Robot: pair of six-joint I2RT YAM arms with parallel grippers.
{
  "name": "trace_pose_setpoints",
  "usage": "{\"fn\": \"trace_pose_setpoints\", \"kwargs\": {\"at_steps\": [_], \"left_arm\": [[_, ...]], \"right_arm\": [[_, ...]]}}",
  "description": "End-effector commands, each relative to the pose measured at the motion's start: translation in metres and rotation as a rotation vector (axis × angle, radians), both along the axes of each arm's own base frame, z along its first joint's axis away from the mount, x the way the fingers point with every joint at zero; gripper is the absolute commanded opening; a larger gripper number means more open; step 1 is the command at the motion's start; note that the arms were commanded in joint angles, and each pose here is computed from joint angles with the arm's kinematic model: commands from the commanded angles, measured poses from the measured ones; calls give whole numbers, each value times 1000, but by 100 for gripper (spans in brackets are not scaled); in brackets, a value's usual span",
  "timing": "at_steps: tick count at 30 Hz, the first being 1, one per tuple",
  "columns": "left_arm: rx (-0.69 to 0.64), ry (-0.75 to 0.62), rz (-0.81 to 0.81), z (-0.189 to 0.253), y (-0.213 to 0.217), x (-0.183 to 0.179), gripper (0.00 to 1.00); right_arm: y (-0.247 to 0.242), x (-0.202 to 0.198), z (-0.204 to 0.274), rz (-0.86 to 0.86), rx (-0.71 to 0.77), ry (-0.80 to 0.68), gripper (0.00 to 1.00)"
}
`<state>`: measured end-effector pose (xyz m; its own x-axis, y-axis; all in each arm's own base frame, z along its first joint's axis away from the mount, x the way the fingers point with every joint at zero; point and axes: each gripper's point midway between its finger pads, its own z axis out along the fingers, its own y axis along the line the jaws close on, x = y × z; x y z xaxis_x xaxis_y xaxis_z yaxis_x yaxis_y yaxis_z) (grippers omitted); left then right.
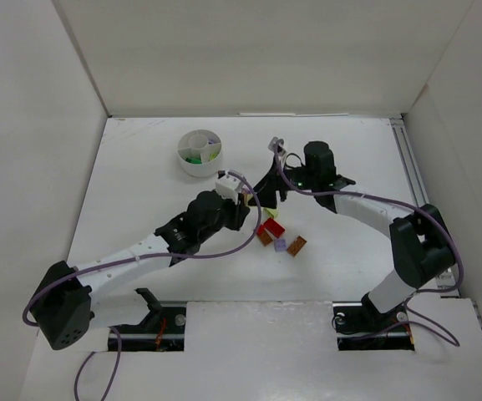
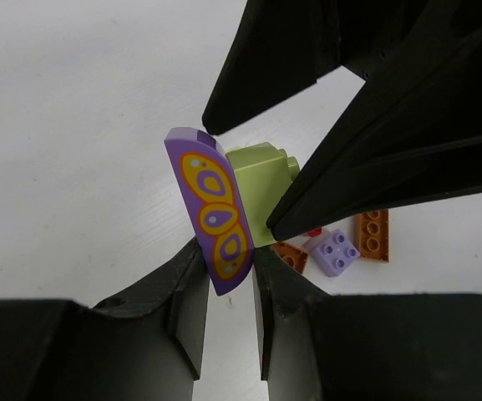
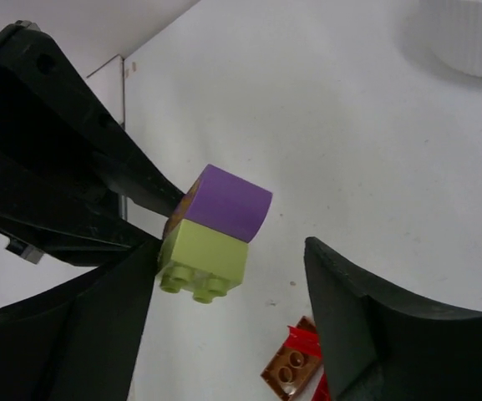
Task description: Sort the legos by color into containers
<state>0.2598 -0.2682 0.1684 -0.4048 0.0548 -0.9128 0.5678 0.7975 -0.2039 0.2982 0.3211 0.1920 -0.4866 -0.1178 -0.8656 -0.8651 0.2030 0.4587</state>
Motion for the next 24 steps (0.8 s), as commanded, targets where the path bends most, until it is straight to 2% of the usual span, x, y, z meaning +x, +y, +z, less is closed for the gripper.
{"fn": "trace_pose_setpoints", "kwargs": {"at_steps": [1,2,4,5,8,9,11,12,13,22,24], "left_arm": [[-78,-114,49,47,-7,12,0],[-75,-118,65,47,-4,14,0],[-83,-125,66,49,-5,15,0],[-83,-125,66,49,-5,15,0],[-100,-141,117,55,-2,20,0],[-88,-141,140,51,3,22,0],[-96,-137,272,49,18,33,0],[-90,-145,309,50,24,36,0],[-105,-150,348,55,28,40,0],[-156,-136,586,58,91,81,0],[-191,-118,631,59,106,88,0]], "right_arm": [[11,6,24,5,40,-74,73],[11,6,24,5,40,-74,63],[11,5,22,5,36,-66,52],[11,5,22,5,36,-66,44],[13,2,27,40,51,-58,31],[11,6,24,31,47,-50,24],[8,7,20,39,47,-38,20],[2,12,21,28,49,-37,14],[-3,15,16,14,44,-26,0],[-45,37,19,-48,51,-56,0],[-44,47,27,-47,38,-111,0]]}}
